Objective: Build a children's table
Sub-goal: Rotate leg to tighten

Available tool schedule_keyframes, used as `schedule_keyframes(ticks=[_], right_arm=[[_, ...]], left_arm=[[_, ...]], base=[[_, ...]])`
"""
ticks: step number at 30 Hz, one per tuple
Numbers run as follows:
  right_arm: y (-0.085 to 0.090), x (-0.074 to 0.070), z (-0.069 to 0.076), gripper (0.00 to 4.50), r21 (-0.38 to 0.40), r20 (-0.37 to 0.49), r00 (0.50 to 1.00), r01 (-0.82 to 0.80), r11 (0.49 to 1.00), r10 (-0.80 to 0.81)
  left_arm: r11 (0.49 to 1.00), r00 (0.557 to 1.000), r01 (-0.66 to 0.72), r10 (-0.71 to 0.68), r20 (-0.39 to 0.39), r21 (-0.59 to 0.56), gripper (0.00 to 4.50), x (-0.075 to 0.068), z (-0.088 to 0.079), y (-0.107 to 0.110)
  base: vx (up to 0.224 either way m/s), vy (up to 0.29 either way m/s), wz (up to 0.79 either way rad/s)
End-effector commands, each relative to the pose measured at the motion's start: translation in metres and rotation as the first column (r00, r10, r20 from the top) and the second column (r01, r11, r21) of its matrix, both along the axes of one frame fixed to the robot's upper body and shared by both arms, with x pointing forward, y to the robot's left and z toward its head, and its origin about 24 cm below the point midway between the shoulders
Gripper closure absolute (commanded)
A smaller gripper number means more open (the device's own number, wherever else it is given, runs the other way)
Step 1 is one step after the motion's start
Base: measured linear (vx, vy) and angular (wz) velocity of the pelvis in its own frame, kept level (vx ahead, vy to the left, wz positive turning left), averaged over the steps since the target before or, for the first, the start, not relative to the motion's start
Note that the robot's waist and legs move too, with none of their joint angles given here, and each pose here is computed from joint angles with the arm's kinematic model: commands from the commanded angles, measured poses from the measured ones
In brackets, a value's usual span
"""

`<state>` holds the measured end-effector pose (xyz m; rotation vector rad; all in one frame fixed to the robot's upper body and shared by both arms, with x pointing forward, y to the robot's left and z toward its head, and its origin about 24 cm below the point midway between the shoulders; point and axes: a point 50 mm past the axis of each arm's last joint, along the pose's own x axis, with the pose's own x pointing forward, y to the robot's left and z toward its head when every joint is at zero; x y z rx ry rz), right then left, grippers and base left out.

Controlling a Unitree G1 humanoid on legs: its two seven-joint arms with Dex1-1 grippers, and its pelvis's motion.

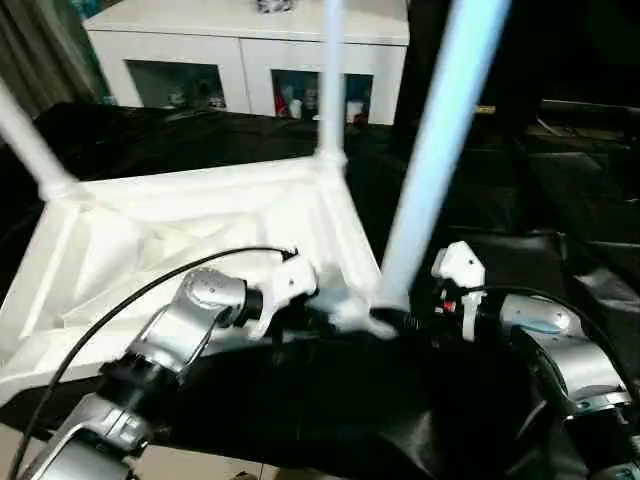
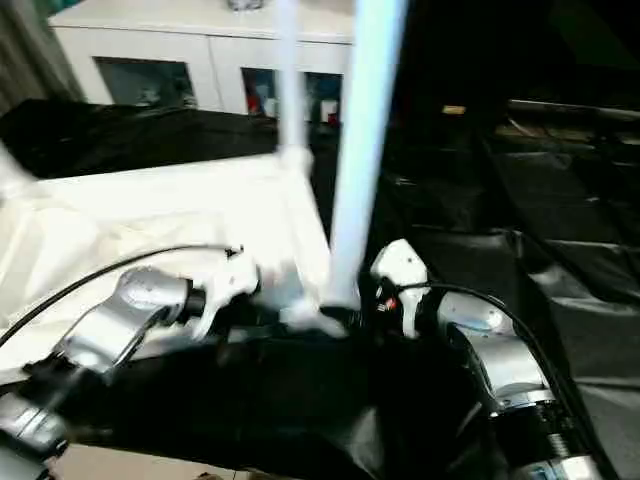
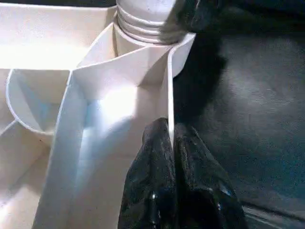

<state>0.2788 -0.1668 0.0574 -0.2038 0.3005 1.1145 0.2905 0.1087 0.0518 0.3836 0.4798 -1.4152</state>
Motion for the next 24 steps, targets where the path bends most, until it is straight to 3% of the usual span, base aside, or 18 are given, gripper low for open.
schedule_keyframes(ticks=[1, 6, 17, 24], right_arm=[[0.0025, -0.0054, -0.0009, 0.48, -0.017, -0.024, 0.998, -0.057, 0.998, 0.057], [0.0006, -0.0056, -0.0079, 0.48, -0.065, -0.028, 0.998, -0.058, 0.996, 0.056], [-0.0001, -0.0026, -0.0049, 1.58, -0.035, -0.013, 0.999, -0.033, 0.999, 0.033], [0.0013, -0.0061, -0.0077, 1.8, -0.024, -0.027, 0.999, -0.047, 0.999, 0.046]], left_arm=[[0.998, 0.999, 0.046, -0.046, 0.008, -0.038, 4.5, -0.0023, 0.007, -0.0078], [0.998, 0.999, 0.052, -0.052, 0.015, -0.017, 4.5, -0.0019, 0.006, -0.0054], [0.999, 0.999, 0.048, -0.048, 0.011, -0.019, 4.5, -0.0026, 0.0071, -0.0042], [0.998, 0.998, 0.057, -0.057, -0.005, -0.018, 4.5, -0.0048, 0.0054, -0.0033]], base=[[0.0, 0.0, 0.0], [0.0, 0.0, 0.0], [0.0, 0.0, 0.0], [0.0, 0.0, 0.0]])
